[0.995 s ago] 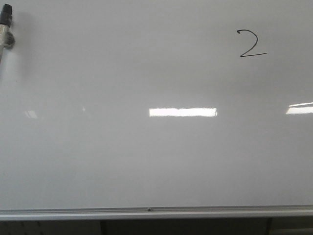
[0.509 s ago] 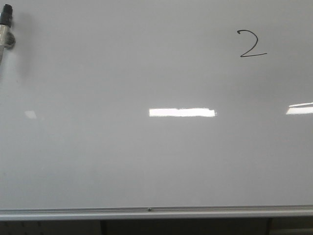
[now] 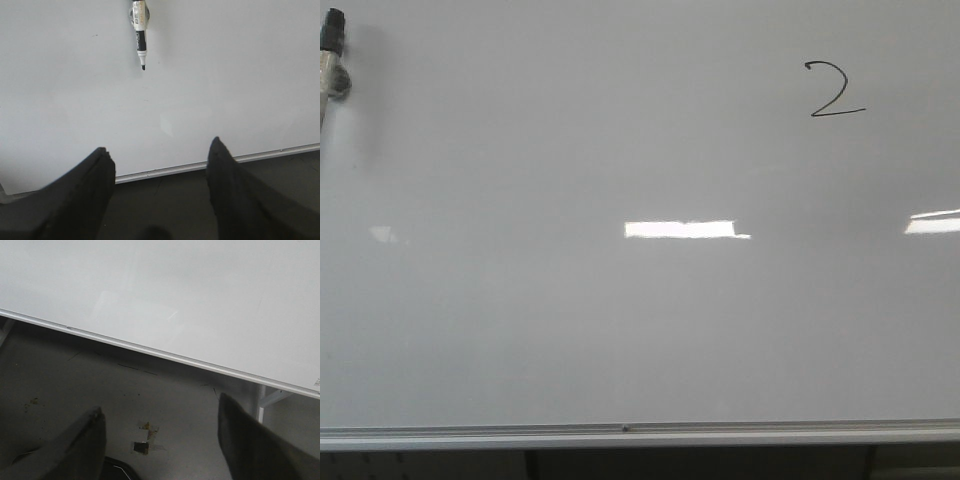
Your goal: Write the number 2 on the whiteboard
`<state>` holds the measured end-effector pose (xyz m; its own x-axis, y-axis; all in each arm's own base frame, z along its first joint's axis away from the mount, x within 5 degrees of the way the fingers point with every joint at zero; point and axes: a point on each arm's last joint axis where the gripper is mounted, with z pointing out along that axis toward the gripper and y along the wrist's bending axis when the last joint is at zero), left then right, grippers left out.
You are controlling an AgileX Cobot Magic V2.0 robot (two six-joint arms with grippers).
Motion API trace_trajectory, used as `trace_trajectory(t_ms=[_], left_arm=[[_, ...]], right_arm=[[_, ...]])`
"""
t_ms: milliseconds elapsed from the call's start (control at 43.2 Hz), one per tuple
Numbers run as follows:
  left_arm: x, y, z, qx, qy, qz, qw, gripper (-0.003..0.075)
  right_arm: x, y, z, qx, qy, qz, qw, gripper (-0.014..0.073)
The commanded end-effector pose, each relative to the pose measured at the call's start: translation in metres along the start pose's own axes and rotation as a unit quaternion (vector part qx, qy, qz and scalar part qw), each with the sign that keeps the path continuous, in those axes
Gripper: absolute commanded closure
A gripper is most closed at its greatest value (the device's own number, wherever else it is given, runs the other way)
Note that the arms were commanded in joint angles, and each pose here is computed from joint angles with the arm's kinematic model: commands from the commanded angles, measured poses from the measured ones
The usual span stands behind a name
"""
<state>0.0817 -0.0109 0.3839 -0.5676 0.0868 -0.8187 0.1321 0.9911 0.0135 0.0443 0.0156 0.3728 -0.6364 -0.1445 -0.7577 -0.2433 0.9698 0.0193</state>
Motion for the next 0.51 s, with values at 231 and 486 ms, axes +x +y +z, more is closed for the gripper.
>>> trace_trajectory(t_ms=[231, 486], left_arm=[[-0.0138, -0.001, -0.0042, 0.006, -0.058, -0.008, 0.998, 0.047], [-0.0138, -0.001, -0.0042, 0.006, -0.058, -0.008, 0.998, 0.0692]], right_arm=[[-0.0082, -0.0011, -0.0045, 0.009, -0.034, 0.002, 0.999, 0.0132], [-0.0082, -0.0011, -0.0045, 0.009, -0.034, 0.002, 0.999, 0.0487]])
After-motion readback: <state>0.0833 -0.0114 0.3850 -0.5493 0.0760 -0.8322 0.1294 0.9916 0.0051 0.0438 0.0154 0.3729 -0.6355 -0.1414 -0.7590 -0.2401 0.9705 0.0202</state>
